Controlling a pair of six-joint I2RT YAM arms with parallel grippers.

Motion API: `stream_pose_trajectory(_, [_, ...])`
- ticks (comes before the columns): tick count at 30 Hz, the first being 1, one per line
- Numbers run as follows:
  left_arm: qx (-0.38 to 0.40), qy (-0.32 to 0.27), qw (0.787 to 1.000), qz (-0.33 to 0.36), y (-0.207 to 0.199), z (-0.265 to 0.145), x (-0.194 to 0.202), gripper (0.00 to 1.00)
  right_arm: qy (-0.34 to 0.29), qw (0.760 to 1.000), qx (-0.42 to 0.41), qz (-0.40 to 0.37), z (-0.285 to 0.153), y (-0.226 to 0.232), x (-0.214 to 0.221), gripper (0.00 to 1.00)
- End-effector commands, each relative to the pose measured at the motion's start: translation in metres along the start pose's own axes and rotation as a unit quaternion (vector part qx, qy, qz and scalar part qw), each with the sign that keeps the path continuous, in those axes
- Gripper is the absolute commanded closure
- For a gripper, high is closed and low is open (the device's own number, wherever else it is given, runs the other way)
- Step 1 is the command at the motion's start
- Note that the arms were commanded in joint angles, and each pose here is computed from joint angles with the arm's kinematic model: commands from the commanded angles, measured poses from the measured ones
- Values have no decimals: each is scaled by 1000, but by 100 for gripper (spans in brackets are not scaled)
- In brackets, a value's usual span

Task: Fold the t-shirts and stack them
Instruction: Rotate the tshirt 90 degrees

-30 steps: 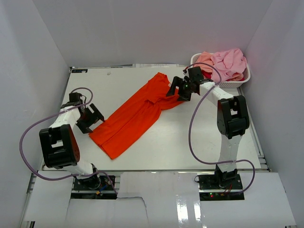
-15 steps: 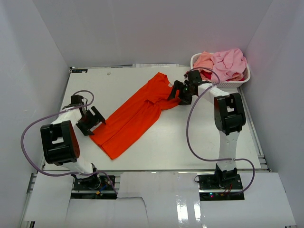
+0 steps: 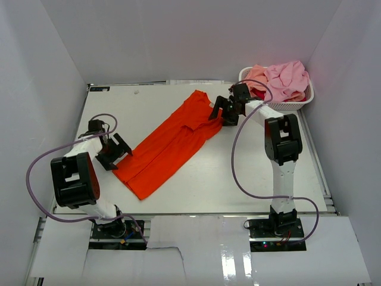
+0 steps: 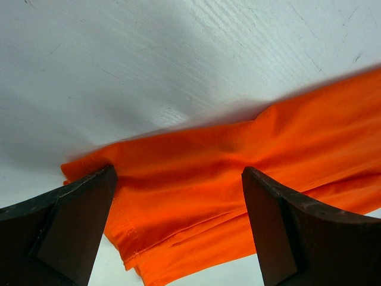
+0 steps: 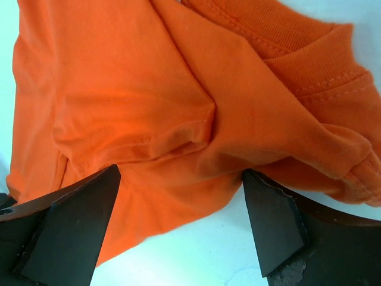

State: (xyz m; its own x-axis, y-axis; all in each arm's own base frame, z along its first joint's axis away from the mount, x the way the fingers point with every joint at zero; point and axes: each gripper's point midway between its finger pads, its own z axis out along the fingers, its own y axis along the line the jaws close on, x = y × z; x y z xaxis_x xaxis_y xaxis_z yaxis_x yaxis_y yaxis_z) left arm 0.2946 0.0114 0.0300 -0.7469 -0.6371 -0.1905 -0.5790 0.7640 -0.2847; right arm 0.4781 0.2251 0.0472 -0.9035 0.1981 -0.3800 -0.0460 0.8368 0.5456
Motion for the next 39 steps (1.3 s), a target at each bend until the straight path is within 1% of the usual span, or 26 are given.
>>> stream_pose_trajectory(1, [2, 11, 1000, -12, 1, 4, 15, 2, -8, 1000, 7, -5, 4, 2, -12, 10])
stream_pose_trajectory(11, [4, 9, 999, -36, -2, 3, 36, 2, -13, 1000, -1, -11, 20, 8, -28, 10])
stream_pose_trajectory(15, [13, -9, 999, -47, -5, -7, 43, 2, -17, 1000, -6, -15, 25, 11, -36, 10])
stream_pose_trajectory(18, [21, -10, 998, -55, -10, -12, 55, 2, -18, 1000, -12, -14, 31, 13, -39, 10])
stream_pose_trajectory(21, [36, -18, 998, -53, -19, -24, 65, 2, -18, 999, -25, -16, 38, 18, -42, 10])
stream_pose_trajectory(24, [39, -14, 998, -54, -23, -29, 76, 2, -17, 999, -39, -22, 43, 25, -45, 10])
stream_pose_trajectory(25, [46, -12, 998, -40, -28, -32, 83, 2, -16, 999, -44, -22, 46, 27, -44, 10])
stream_pose_trajectory(29, [48, -6, 998, -37, -27, -36, 92, 2, -20, 997, -64, -28, 50, 37, -47, 10])
stream_pose_trajectory(34, [48, 5, 998, -34, -25, -34, 104, 2, -19, 995, -90, -30, 57, 48, -45, 10])
stream_pose_trajectory(39, [40, 9, 999, -29, -24, -31, 107, 2, -23, 994, -96, -36, 62, 55, -47, 10])
